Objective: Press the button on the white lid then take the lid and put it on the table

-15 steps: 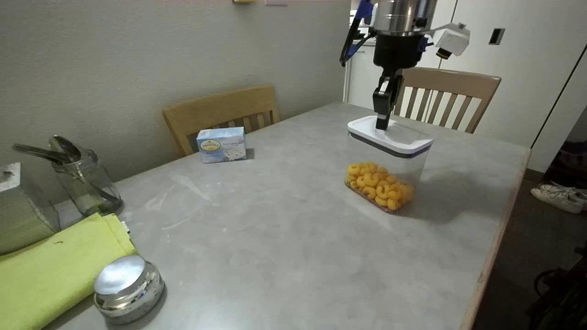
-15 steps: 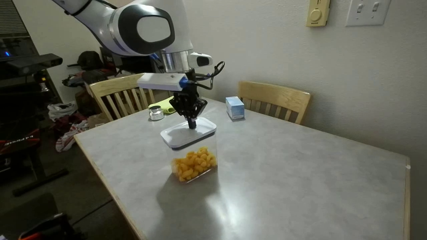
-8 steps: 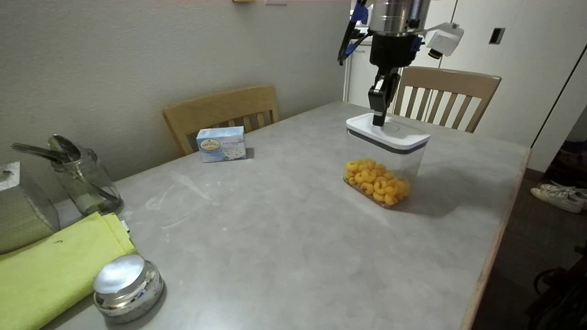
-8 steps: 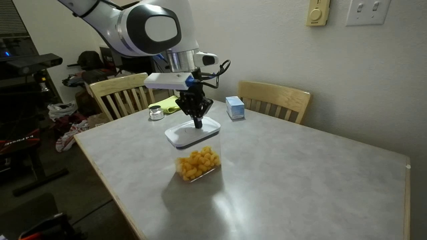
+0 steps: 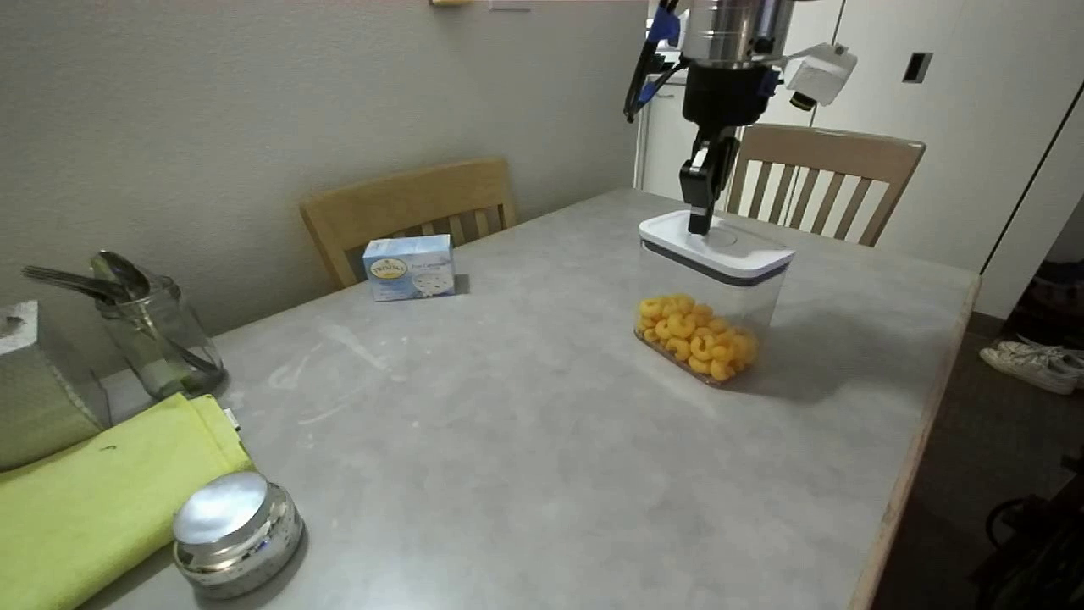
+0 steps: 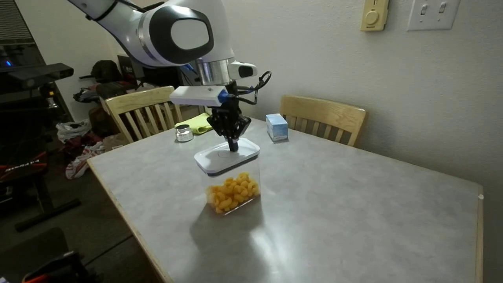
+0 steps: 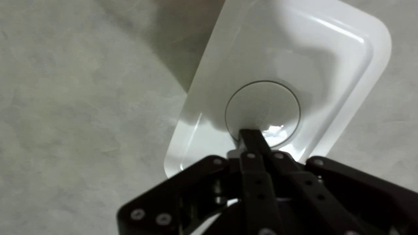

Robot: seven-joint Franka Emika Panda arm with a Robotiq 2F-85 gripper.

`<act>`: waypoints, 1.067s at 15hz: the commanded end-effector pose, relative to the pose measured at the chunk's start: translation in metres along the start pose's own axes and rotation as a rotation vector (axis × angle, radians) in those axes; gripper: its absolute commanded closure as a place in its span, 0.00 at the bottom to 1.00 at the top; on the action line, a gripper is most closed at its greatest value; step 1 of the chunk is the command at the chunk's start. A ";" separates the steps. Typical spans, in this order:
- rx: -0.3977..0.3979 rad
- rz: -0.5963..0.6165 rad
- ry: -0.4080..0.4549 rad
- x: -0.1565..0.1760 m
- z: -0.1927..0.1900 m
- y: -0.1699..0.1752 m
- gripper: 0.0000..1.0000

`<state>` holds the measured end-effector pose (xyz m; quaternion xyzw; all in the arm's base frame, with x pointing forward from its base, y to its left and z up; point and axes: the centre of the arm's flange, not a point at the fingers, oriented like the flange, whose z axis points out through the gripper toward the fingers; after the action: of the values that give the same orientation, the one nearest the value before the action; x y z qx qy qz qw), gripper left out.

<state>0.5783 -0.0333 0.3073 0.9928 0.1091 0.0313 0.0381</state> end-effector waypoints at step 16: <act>0.105 0.118 -0.095 -0.020 0.013 0.018 1.00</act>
<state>0.5717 -0.0469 0.3072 0.9979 0.0631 0.0090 0.0064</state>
